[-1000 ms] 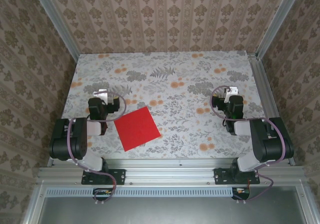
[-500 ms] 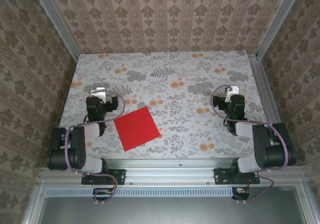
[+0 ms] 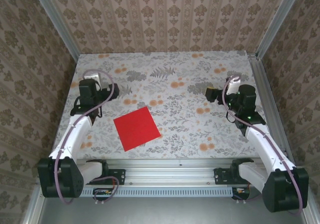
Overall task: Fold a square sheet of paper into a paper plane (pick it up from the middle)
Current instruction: Move the square sheet of paper to the center of the table.
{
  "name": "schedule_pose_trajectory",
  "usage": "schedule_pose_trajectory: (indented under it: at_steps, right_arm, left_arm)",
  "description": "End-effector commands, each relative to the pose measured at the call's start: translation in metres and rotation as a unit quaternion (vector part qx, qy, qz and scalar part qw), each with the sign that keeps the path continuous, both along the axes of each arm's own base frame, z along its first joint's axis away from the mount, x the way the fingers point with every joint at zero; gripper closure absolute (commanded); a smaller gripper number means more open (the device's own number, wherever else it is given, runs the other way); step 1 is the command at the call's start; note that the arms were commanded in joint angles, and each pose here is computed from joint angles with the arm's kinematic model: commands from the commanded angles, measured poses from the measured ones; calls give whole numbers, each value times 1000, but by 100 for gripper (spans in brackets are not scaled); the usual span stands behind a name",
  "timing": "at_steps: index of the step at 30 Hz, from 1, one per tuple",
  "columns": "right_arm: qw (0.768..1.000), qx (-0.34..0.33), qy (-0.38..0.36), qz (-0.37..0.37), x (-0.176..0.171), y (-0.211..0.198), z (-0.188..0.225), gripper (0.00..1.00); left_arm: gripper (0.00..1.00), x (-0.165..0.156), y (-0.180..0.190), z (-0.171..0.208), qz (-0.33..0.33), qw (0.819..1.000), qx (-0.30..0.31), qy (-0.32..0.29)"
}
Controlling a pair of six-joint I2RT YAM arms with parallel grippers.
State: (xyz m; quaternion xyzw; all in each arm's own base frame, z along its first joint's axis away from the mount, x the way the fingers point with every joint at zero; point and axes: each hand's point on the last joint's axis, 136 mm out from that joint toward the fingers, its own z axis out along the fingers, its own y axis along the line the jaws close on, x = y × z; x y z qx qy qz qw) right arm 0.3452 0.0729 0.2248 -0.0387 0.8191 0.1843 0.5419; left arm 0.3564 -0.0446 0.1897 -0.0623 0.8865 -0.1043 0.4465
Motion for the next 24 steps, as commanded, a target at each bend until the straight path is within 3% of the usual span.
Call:
schedule_pose_trajectory:
  at_steps: [1, 5, 12, 24]
  right_arm:
    - [992, 41, 81, 90, -37, 40, -6, 0]
    - [982, 50, 108, 148, -61, 70, -1, 0]
    - [966, 46, 129, 218, -86, 111, 7, 0]
    - [956, 13, 141, 256, -89, 154, 0, 0]
  left_arm:
    - [0, -57, -29, -41, -14, 986, -58, 156]
    - [0, -92, -54, -58, -23, 973, -92, 210]
    - [0, -139, -68, -94, -18, 960, -53, 276]
    - [0, -133, -84, -142, 10, 950, 1, 312]
